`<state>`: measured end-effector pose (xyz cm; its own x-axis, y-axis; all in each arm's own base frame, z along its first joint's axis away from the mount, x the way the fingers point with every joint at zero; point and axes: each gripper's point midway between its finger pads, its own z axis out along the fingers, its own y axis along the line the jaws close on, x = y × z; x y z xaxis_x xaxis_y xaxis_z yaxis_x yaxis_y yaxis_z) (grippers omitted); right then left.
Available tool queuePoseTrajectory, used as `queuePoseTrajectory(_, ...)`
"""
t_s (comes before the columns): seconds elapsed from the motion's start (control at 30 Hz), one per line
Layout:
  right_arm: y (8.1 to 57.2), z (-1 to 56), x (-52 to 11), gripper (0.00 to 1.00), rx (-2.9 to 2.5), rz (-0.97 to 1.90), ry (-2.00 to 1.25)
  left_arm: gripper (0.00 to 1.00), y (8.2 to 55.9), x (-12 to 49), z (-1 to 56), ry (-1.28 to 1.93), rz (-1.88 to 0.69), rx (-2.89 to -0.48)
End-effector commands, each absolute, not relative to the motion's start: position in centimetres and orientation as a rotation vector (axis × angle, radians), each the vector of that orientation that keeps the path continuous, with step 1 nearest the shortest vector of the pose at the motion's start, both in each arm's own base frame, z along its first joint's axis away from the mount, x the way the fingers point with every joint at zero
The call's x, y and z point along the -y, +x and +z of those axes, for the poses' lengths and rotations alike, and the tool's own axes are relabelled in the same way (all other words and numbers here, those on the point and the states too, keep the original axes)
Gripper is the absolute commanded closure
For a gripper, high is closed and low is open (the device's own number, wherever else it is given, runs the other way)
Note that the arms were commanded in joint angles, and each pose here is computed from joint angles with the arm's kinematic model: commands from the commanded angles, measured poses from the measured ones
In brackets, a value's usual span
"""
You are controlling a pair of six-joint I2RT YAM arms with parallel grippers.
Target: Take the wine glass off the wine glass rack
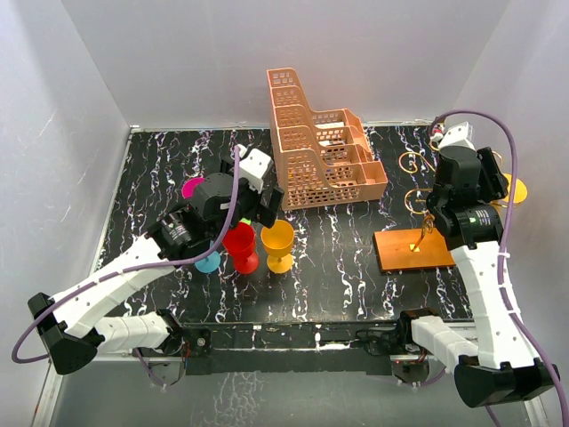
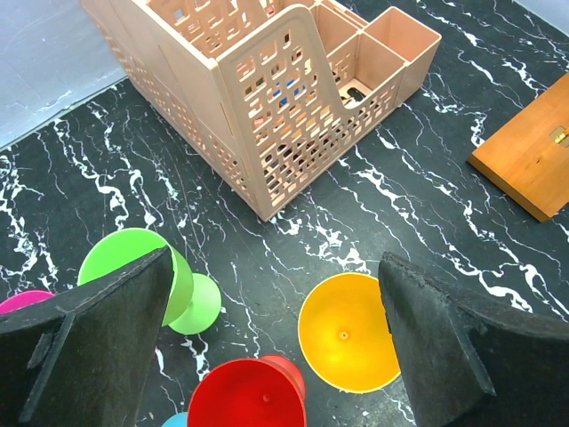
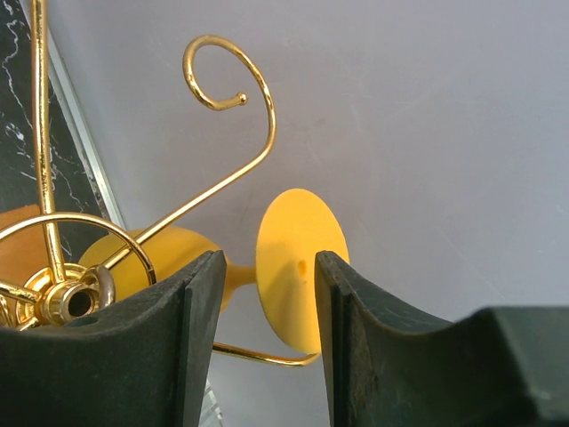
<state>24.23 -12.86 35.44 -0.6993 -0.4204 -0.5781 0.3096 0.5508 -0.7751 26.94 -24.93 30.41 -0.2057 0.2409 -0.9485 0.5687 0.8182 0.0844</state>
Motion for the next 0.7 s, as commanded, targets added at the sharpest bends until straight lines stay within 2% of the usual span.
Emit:
queuePoseTrajectory(0.0, 24.5, 36.1, 13.3, 0.52, -1.973, -1.235, -0.072, 0.03, 26.8, 24.2, 31.8, 0.597, -0.312, -1.742)
queuePoseTrajectory(0.67, 24.7, 38.8, 13.7, 0.86, -1.929, -1.318, -0.104, 0.03, 26.4, 24.2, 32.4, 0.6, -0.314, -1.727)
